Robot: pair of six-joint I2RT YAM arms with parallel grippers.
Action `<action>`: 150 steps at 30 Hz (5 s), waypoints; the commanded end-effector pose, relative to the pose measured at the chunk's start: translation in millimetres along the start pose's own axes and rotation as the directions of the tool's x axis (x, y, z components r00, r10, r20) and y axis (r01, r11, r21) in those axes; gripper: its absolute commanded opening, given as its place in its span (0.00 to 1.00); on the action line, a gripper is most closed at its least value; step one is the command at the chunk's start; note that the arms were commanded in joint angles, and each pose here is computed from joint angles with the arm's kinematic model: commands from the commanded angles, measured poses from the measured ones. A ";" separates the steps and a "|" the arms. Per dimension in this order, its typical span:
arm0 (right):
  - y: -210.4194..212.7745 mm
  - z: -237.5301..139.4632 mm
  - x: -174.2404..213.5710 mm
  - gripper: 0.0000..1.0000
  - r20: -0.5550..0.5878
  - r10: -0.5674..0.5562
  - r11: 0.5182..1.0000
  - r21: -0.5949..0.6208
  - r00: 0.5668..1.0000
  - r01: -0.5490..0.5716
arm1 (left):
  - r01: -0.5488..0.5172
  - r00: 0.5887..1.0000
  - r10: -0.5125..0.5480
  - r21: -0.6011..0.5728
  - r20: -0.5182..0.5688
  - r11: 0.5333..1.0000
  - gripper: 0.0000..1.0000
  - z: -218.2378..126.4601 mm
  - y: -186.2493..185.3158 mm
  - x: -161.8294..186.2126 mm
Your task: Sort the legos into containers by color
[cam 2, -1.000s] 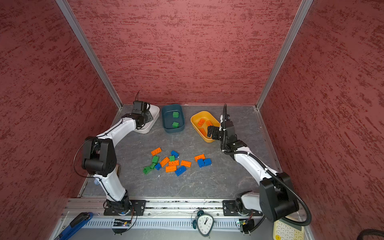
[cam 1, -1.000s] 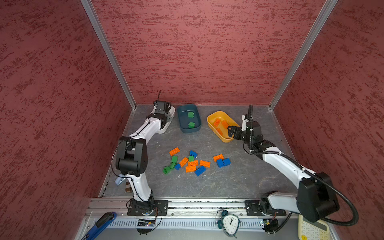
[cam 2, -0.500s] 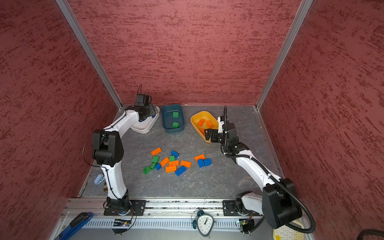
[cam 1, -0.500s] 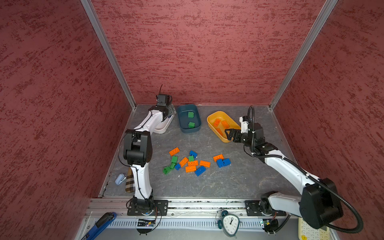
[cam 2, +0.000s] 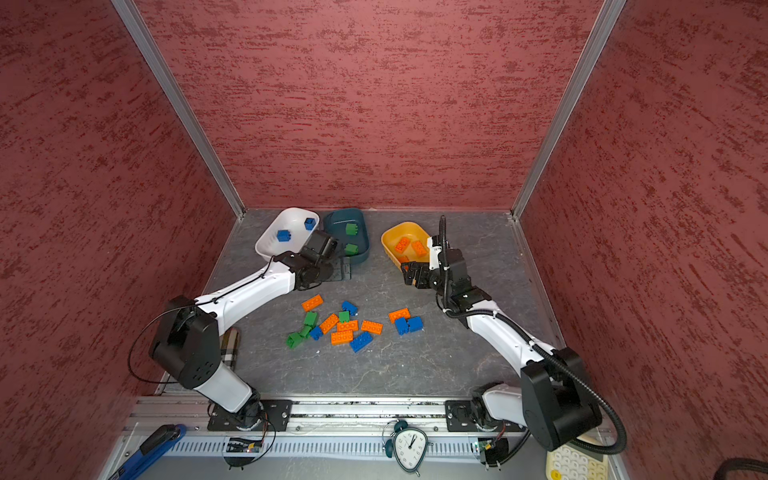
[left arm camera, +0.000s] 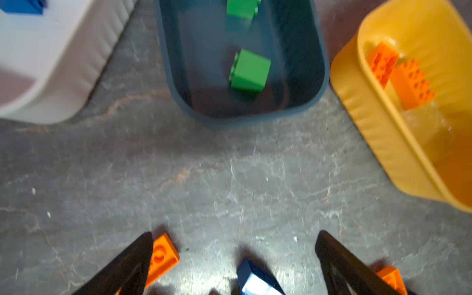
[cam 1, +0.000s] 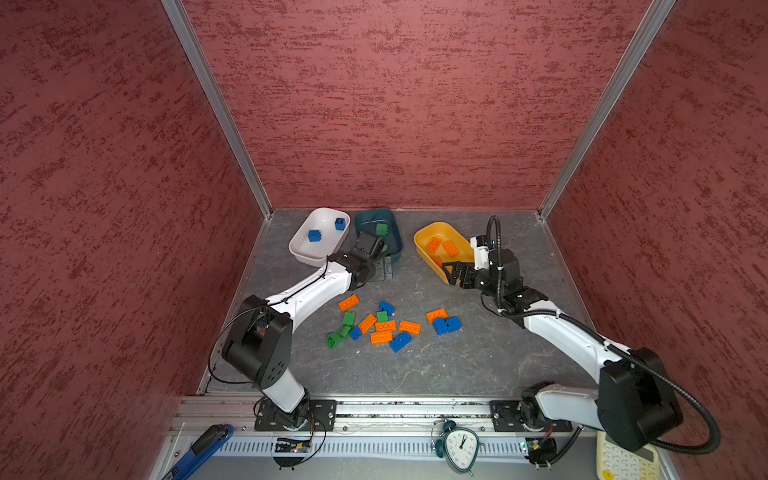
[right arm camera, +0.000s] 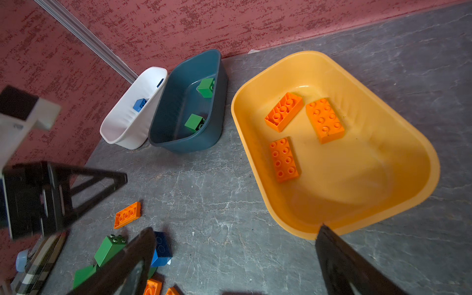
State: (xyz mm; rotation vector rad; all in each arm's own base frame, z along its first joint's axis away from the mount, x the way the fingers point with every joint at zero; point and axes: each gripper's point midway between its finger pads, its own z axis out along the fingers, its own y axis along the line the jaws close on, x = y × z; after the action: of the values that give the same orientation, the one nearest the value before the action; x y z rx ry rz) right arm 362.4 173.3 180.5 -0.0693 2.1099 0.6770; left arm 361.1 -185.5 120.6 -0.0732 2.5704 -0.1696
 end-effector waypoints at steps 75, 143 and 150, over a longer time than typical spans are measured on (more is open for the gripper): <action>33.7 10.4 33.9 0.99 -0.028 -0.251 0.968 -0.014 0.968 0.251 | 0.100 0.979 -0.111 0.070 0.172 0.992 0.29 81.7 -33.7 -152.6; 60.2 51.5 47.8 0.99 -0.095 -0.347 0.931 -0.152 0.933 0.331 | -0.086 0.933 0.040 -0.114 -0.358 0.990 0.39 26.6 75.5 113.4; 73.5 45.1 46.9 0.99 -0.068 -0.354 0.917 -0.221 0.933 0.332 | -0.027 0.960 0.009 -0.061 -0.278 0.998 0.28 20.4 53.3 80.2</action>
State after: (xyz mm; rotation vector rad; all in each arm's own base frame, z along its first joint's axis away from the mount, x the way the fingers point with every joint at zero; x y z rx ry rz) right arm 348.0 258.7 135.6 -0.5478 2.1322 0.6444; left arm 282.0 -128.9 35.9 -0.0162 2.9320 -0.0209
